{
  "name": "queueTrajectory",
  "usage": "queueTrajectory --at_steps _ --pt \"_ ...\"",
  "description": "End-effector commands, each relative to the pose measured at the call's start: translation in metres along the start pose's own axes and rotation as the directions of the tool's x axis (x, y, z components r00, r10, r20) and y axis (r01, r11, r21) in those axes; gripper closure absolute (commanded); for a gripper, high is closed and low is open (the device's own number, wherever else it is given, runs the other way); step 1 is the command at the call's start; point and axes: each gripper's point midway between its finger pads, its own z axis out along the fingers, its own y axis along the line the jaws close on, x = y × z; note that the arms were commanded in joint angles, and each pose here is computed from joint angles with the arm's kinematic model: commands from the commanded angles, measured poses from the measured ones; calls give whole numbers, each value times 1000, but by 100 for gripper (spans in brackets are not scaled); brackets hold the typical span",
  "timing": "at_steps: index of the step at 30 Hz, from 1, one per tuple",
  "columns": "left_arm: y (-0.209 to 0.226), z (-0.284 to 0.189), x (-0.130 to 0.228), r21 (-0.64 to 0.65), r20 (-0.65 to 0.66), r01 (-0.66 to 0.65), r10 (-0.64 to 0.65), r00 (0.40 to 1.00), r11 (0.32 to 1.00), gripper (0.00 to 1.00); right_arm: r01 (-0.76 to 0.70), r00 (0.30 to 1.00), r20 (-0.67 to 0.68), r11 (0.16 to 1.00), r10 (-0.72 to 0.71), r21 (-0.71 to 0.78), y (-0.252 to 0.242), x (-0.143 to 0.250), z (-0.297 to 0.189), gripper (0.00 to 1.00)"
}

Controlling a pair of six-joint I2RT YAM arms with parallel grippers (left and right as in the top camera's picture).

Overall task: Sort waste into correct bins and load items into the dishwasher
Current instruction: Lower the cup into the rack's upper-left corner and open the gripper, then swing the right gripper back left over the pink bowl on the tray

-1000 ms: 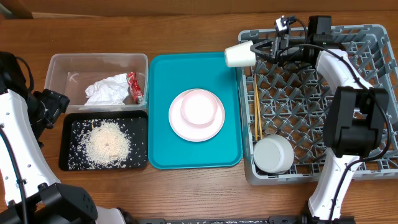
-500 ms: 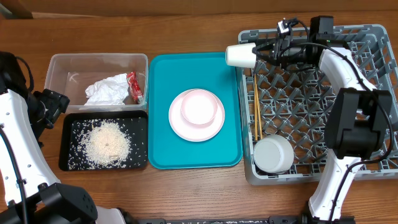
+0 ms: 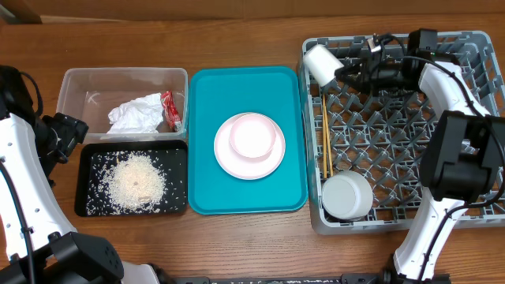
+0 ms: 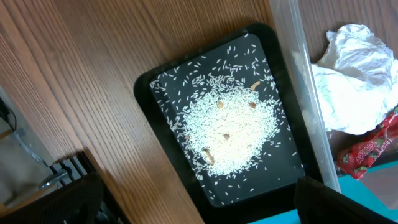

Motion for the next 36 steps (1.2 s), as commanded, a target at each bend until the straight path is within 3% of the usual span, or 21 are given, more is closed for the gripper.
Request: queueTrajectory --at_steps 1,5,11,18,23,30,36 --pt "-3 -9 -2 20 28 7 -7 1000 1000 0 26 1000 -14 997 -25 76 -20 5 4 78" --pt "-3 -9 -2 20 28 7 -7 1000 1000 0 1 1000 -5 996 -1 87 -23 5 -3 71" --pt "-3 -9 -2 20 28 7 -7 1000 1000 0 -11 999 40 994 7 105 -11 1 -30 69" --pt "-3 -9 -2 20 28 7 -7 1000 1000 0 11 993 105 944 -48 329 3 1 -72 64" --pt "-3 -9 -2 20 28 7 -7 1000 1000 0 39 989 113 911 -94 412 28 9 -85 64" --pt "-3 -9 -2 20 28 7 -7 1000 1000 0 120 980 73 838 -187 532 87 36 -67 64" --pt "-3 -9 -2 20 28 7 -7 1000 1000 0 142 987 -19 827 -158 544 133 87 -10 64"
